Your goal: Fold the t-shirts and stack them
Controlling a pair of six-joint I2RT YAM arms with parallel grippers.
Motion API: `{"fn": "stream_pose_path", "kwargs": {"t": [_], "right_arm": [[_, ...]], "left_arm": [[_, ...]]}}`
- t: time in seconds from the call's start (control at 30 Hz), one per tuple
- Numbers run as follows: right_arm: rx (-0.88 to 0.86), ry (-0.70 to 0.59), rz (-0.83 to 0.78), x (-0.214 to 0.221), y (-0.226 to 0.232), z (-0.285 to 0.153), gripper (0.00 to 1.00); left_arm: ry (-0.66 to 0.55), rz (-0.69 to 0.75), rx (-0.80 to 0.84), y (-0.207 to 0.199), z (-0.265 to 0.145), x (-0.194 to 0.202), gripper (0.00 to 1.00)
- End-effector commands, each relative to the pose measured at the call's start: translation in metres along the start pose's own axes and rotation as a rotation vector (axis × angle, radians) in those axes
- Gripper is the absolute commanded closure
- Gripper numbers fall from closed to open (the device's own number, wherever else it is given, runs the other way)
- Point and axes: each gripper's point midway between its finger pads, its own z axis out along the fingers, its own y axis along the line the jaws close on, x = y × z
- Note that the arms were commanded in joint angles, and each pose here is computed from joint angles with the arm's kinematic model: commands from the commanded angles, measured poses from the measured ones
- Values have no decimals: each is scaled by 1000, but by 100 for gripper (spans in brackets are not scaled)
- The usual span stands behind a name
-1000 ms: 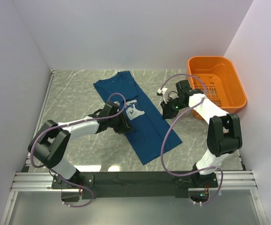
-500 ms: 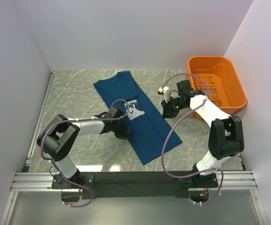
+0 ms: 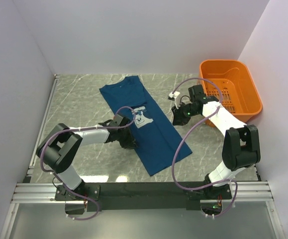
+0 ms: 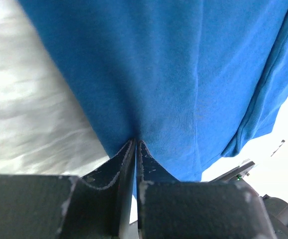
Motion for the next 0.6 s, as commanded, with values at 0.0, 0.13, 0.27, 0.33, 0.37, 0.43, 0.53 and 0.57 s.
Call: {"fn": "stream_pose_path", "kwargs": {"t": [0.0,0.13,0.27,0.33,0.37,0.43,0.53,0.57], "right_arm": [[5,-33,-30,-7,6,-7,80],[4,-35,-32,-7,6,-7,80],[-1,-37,-32,-8,7,-6,80],[-4,-37,-34,-9,8,-6,80],[-6,-37,-38,-9,9,-5,80],[-8,-32,-47,-8,11,-4,80],[-13,-26,-71,-9,15,-2,80],[-19,-23,-80,-10,18,-1,80]], "left_arm": [[-9,-11,-112,40,-9,2,88],[-38,-31,-124,53,-21,-8,88],[-46,-25,-144,64,-32,-11,88],[-46,-18,-148,68,-35,-11,87],[-50,-21,-152,71,-37,-12,87],[-49,-13,-165,77,-40,-12,87],[-60,-12,-175,83,-46,-17,85],[-78,-12,-171,81,-50,-23,84]]}}
